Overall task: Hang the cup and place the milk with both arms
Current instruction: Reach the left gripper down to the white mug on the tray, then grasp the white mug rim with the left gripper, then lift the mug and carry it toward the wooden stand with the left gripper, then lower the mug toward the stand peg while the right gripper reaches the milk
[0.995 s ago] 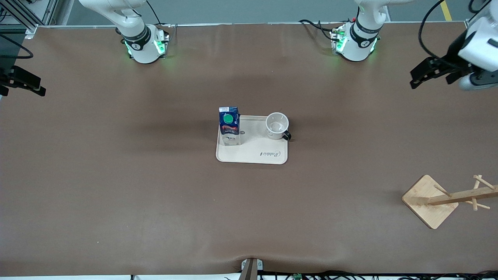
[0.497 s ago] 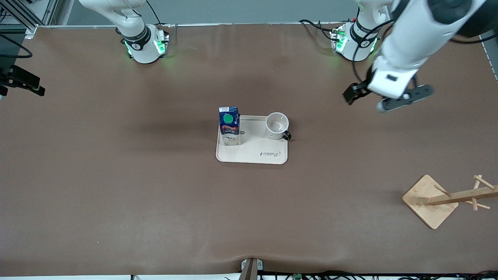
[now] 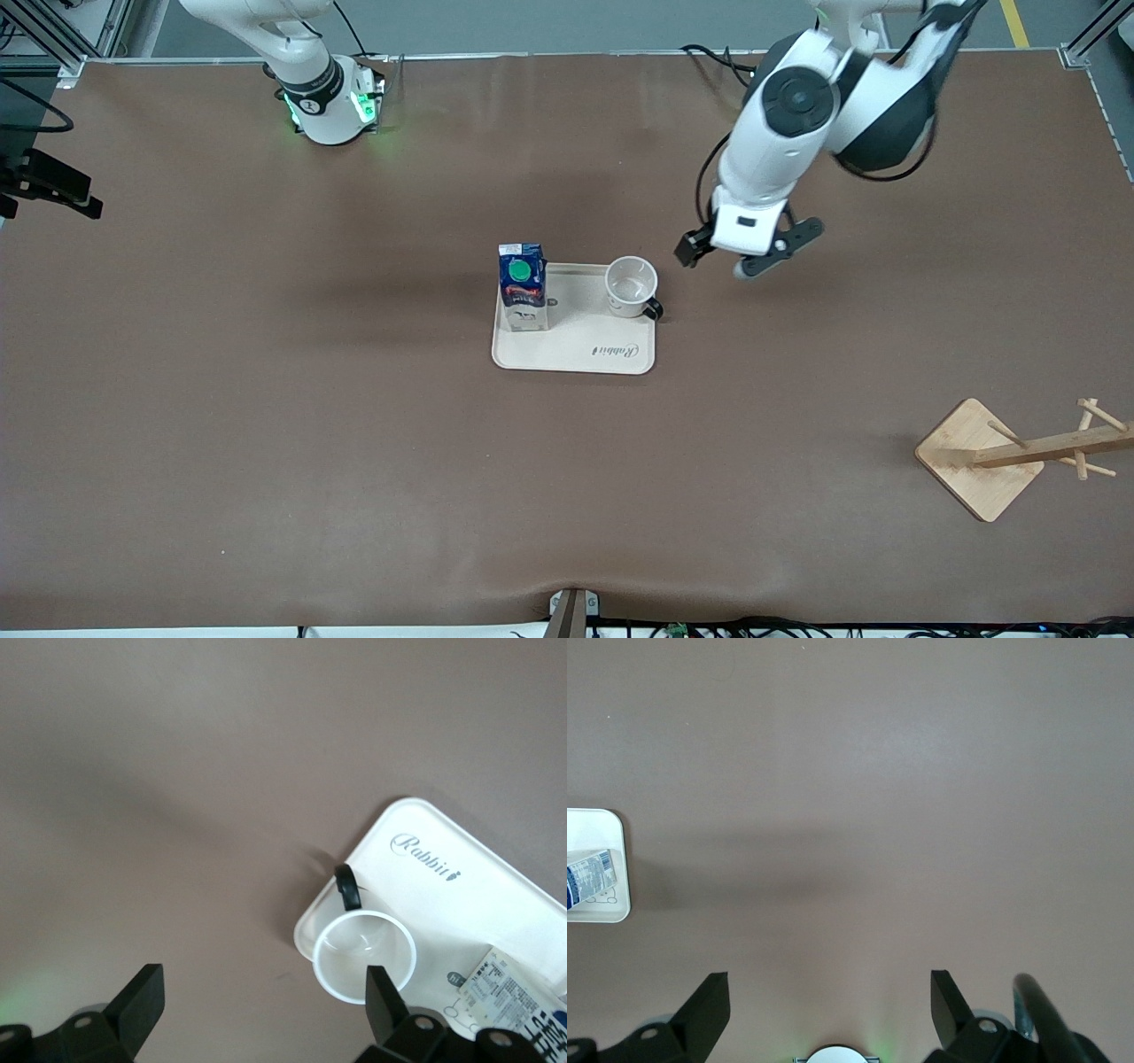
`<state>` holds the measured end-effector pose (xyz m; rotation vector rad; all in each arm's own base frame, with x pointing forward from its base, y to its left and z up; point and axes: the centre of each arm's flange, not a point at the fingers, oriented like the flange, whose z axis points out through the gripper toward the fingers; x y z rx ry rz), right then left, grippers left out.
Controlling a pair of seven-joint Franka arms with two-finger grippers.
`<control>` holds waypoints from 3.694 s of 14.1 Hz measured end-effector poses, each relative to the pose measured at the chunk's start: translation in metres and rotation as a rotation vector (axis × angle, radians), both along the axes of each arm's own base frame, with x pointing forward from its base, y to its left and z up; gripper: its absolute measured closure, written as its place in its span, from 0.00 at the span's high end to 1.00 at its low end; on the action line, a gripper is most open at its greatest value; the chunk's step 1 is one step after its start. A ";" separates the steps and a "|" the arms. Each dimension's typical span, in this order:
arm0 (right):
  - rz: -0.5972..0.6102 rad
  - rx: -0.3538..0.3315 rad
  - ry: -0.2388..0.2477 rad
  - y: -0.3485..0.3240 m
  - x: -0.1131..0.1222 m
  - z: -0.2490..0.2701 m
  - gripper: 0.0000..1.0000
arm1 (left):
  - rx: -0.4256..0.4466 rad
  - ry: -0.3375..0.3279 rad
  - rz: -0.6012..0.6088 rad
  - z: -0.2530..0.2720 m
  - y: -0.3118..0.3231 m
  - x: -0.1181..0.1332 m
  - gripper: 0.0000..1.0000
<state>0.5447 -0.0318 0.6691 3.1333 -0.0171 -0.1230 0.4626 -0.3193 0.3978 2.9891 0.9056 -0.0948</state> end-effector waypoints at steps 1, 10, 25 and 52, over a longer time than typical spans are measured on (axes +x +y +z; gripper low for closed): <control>0.000 0.000 0.000 0.000 0.000 0.000 1.00 | -0.008 0.002 0.025 -0.018 -0.006 -0.004 1.00; -0.001 0.000 0.000 -0.001 0.000 0.000 1.00 | 0.040 0.068 0.181 -0.139 -0.067 -0.042 0.60; -0.008 0.000 0.003 -0.004 0.001 -0.002 1.00 | 0.039 -0.098 0.178 -0.092 -0.059 0.031 0.07; 0.020 0.065 0.150 0.024 0.081 -0.145 1.00 | 0.016 -0.078 -0.600 0.154 0.420 0.144 0.07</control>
